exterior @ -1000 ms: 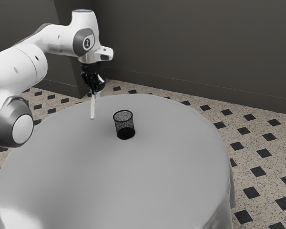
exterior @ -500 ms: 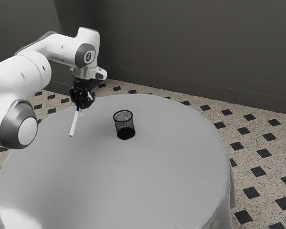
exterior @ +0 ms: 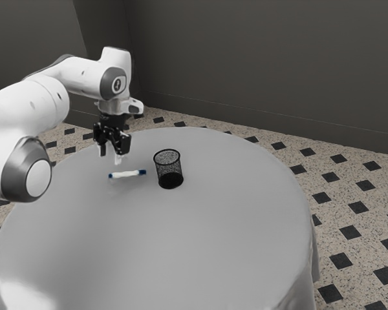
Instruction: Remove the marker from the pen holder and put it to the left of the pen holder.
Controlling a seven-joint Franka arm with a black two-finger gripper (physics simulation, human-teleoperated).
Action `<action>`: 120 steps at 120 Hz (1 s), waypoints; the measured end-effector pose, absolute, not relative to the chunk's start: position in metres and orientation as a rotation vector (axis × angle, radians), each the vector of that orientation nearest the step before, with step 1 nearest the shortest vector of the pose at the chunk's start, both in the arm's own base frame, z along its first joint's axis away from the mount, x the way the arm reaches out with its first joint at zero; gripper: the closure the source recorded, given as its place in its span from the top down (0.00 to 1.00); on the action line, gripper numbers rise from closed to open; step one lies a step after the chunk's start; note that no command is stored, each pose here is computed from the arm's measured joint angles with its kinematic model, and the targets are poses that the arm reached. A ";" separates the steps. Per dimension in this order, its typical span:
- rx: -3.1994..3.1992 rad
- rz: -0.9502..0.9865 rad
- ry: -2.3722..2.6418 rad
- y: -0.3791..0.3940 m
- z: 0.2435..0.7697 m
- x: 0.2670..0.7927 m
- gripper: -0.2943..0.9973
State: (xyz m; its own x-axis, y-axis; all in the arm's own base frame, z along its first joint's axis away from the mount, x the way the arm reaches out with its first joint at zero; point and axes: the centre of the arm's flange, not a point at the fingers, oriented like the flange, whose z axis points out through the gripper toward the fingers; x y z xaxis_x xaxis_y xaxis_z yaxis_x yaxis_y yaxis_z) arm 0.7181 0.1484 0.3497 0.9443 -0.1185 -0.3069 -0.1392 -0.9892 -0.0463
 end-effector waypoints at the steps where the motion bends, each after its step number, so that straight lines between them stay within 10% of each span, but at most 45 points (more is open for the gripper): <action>1: -3.035 0.465 0.198 0.149 0.350 0.718 0.64; 120: -3.128 -0.088 0.278 -0.003 0.584 0.633 0.77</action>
